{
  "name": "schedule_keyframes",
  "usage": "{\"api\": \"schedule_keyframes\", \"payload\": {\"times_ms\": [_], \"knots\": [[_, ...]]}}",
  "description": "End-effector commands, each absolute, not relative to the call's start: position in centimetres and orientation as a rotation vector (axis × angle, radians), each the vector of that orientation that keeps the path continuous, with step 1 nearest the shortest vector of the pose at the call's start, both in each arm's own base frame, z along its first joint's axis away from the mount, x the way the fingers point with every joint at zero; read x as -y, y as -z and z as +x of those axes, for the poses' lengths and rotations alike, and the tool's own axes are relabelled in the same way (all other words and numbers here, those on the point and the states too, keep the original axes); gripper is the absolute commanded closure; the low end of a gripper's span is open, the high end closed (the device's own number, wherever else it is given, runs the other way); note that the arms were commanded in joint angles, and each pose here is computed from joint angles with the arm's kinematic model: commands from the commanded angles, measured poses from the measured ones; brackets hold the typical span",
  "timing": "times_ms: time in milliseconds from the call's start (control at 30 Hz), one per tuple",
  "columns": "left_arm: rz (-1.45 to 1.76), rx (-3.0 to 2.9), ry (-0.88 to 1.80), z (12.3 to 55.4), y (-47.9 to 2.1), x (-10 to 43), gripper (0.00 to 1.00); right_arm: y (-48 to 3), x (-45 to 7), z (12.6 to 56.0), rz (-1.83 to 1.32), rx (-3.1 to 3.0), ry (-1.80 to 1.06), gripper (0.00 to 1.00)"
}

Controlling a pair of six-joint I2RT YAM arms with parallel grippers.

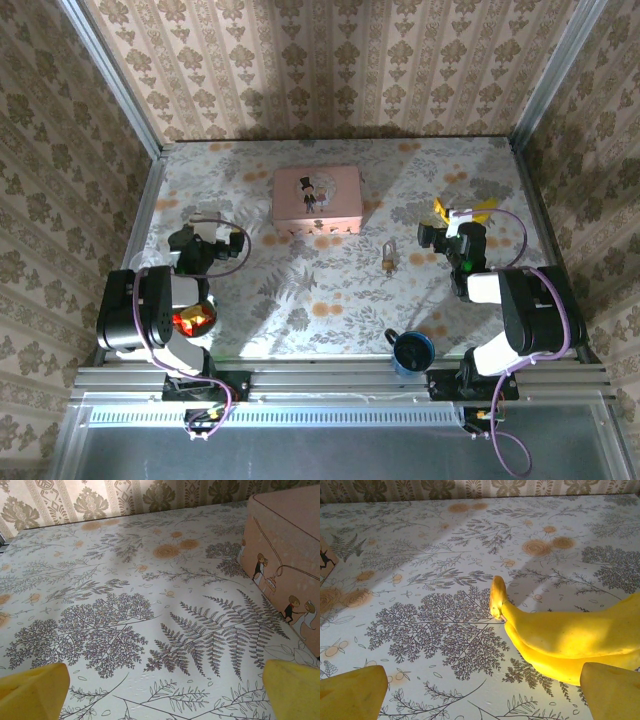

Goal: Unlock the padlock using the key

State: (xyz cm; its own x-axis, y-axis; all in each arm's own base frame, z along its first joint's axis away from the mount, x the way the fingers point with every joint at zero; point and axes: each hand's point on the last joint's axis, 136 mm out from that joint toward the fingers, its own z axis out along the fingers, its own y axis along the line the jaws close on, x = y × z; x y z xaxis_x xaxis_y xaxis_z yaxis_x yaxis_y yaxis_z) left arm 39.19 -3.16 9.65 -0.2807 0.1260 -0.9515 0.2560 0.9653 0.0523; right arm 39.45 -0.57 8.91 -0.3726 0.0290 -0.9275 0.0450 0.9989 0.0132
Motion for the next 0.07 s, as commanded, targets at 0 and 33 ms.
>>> {"api": "schedule_keyframes", "payload": {"times_ms": [0,33], "knots": [[0.292,-1.838,0.132,39.21,-10.05,3.41,0.0,-9.62,0.33,40.03,0.048,-1.933,-0.002,0.0],[0.291,-1.839,0.131,39.17,-9.99,3.39,0.0,-9.64,0.33,40.04,0.048,-1.932,-0.002,0.0]]}}
